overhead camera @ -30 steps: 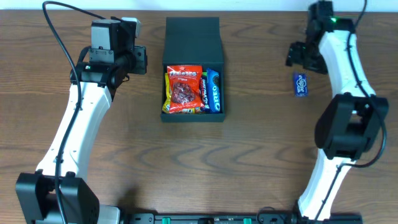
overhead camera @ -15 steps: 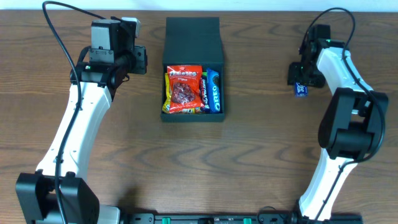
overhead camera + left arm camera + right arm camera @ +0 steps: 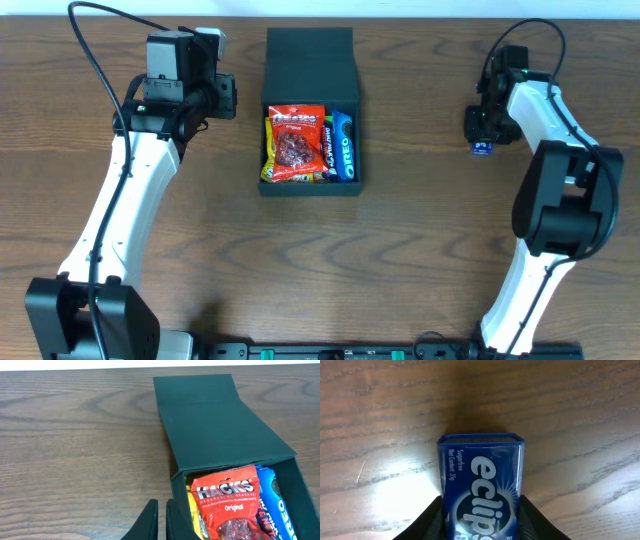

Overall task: Pack container
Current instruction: 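Carry the Eclipse tin over the box with the right gripper, then lower the Eclipse tin into the box's right side and release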

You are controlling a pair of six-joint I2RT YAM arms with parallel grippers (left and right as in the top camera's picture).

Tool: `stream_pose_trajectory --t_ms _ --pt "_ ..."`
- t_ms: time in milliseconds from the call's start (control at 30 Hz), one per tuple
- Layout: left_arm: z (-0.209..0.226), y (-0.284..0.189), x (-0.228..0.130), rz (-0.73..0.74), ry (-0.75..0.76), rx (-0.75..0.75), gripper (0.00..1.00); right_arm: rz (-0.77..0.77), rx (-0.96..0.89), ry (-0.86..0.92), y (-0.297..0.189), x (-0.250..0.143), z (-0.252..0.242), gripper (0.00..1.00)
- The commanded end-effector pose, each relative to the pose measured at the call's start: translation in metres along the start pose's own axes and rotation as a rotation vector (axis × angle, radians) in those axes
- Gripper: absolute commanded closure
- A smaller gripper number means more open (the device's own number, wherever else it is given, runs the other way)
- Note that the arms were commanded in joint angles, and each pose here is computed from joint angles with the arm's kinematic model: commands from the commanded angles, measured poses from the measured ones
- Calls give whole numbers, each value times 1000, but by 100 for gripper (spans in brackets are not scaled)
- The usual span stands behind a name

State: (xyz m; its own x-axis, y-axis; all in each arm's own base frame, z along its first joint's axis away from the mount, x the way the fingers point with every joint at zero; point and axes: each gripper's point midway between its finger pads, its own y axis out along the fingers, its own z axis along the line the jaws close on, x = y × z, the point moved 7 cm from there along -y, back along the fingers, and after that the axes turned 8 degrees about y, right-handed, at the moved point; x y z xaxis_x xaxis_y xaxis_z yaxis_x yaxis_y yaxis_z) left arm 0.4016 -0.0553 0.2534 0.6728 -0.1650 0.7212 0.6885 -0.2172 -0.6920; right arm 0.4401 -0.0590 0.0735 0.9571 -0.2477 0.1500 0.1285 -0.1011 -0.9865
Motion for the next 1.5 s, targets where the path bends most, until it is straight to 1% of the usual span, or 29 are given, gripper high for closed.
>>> stream_pose_trajectory --t_ms 0,100,167,233,300,367,433,567,700,733,767,800,833,867,967,1000,1033,1067,1133,1167,1200,1233,1267,1300,1367,1467 --pt "1 2 1 0 -4 4 92 8 72 -22 -14 4 15 84" --pt "1 2 1 -3 -3 5 92 -3 147 -71 -53 14 43 89" --pt "1 2 2 -8 -2 6 92 -29 175 -106 -87 18 70 90" --pt "2 2 2 -8 -2 12 92 -56 222 -129 -124 14 110 91" --pt "5 3 1 -2 -3 44 92 -49 300 -163 -145 2 145 91" --pt "8 3 1 3 -4 71 93 -12 351 -189 -153 -16 173 91" --pt "9 4 0 8 -4 81 94 40 351 -206 -152 -36 195 91" --pt "10 6 -1 14 -5 80 94 106 334 -226 -146 -65 220 91" --pt "11 19 -10 56 -10 75 94 115 348 -283 -149 -82 241 90" --pt "11 24 -13 71 -11 74 94 110 351 -292 -149 -84 244 87" --pt "12 32 -18 95 -15 70 94 109 354 -303 -150 -87 249 77" --pt "12 40 -22 115 -18 60 94 105 357 -311 -151 -88 251 48" --pt "11 46 -26 132 -20 48 94 102 360 -317 -151 -89 253 26" --pt "10 51 -30 147 -23 34 94 101 360 -317 -151 -89 253 20" --pt "9 70 -46 213 -57 5 94 97 360 -304 -150 -84 249 8" --pt "9 76 -51 237 -78 4 94 94 361 -295 -150 -81 246 8" --pt "9 83 -59 268 -105 0 94 93 360 -279 -149 -77 242 9" --pt "8 91 -67 300 -127 -16 94 92 358 -264 -148 -73 237 13" --pt "-2 108 -87 376 -163 -118 94 93 351 -201 -145 -60 221 24" --pt "-5 112 -91 389 -173 -151 94 90 349 -183 -144 -55 214 33" --pt "-8 115 -94 399 -182 -183 94 87 345 -169 -143 -51 209 49" --pt "-11 118 -97 408 -193 -222 94 84 344 -152 -142 -46 203 75" --pt "-15 121 -99 412 -202 -256 94 81 342 -134 -140 -41 196 94" --pt "-17 123 -102 420 -210 -280 94 78 340 -114 -139 -36 188 98" --pt "-20 127 -106 433 -220 -311 94 71 334 -78 -137 -27 174 98" --pt "-32 130 -107 432 -237 -408 94 49 312 -44 -132 -14 154 98"
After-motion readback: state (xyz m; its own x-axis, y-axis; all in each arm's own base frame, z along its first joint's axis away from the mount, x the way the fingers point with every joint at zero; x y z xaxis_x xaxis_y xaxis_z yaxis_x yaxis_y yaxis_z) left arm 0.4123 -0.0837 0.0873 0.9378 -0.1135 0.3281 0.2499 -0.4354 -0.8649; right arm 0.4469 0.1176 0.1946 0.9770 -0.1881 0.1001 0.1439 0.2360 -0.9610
